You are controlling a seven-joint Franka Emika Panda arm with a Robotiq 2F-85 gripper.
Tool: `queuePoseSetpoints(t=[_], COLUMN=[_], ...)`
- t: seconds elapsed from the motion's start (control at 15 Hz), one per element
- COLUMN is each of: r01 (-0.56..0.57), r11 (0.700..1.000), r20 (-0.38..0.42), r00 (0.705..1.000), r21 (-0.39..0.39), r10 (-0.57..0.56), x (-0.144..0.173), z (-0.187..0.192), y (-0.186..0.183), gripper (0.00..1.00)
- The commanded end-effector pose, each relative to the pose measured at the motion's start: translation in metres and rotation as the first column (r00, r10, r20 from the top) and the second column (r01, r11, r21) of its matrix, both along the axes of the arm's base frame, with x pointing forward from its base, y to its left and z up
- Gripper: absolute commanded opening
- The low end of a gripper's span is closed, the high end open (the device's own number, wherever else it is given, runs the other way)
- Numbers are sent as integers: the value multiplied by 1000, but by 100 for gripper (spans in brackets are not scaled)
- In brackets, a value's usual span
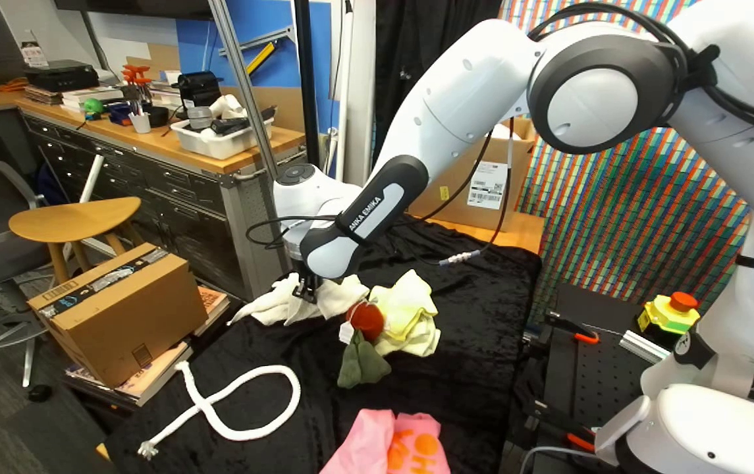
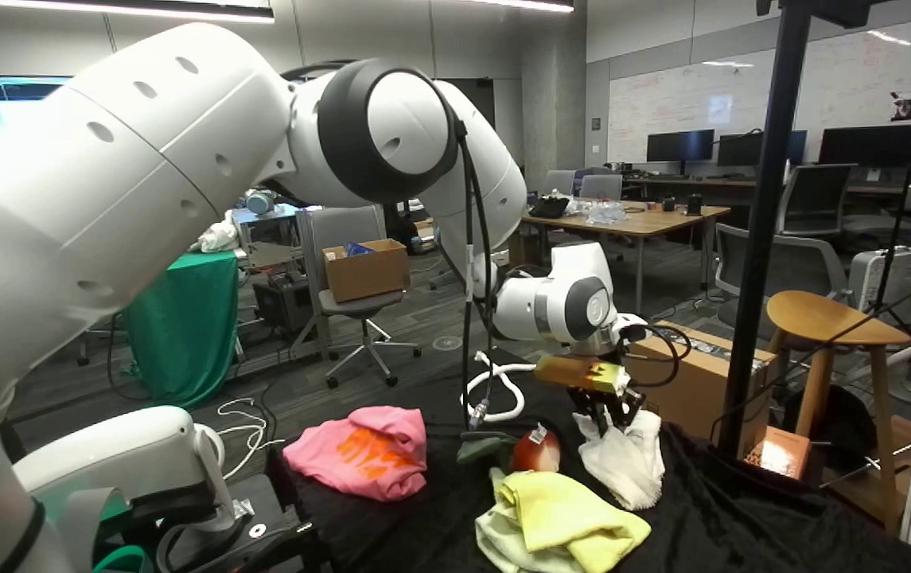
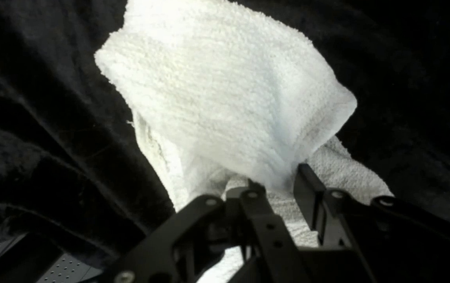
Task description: Pile all the objects on the table
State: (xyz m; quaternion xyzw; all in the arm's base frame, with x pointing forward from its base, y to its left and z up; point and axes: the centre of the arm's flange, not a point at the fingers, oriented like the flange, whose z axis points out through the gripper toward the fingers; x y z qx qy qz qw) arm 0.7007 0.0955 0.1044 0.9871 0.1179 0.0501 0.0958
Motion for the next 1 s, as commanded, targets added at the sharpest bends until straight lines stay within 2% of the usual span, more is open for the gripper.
queuePoseSetpoints(t=[0.0, 0.4, 0.73, 0.93], r01=[4, -4, -23, -51], r11=[1000, 1000, 1000, 998], r20=[19, 31, 56, 70], r00=[1000, 1000, 998, 996], r21=[-16, -20, -17, -42], r10=[-4, 5, 23, 54], x=[1, -12, -40, -64], z=[17, 49, 106, 141], y=[-2, -6, -5, -1], gripper=[1, 1, 1, 1])
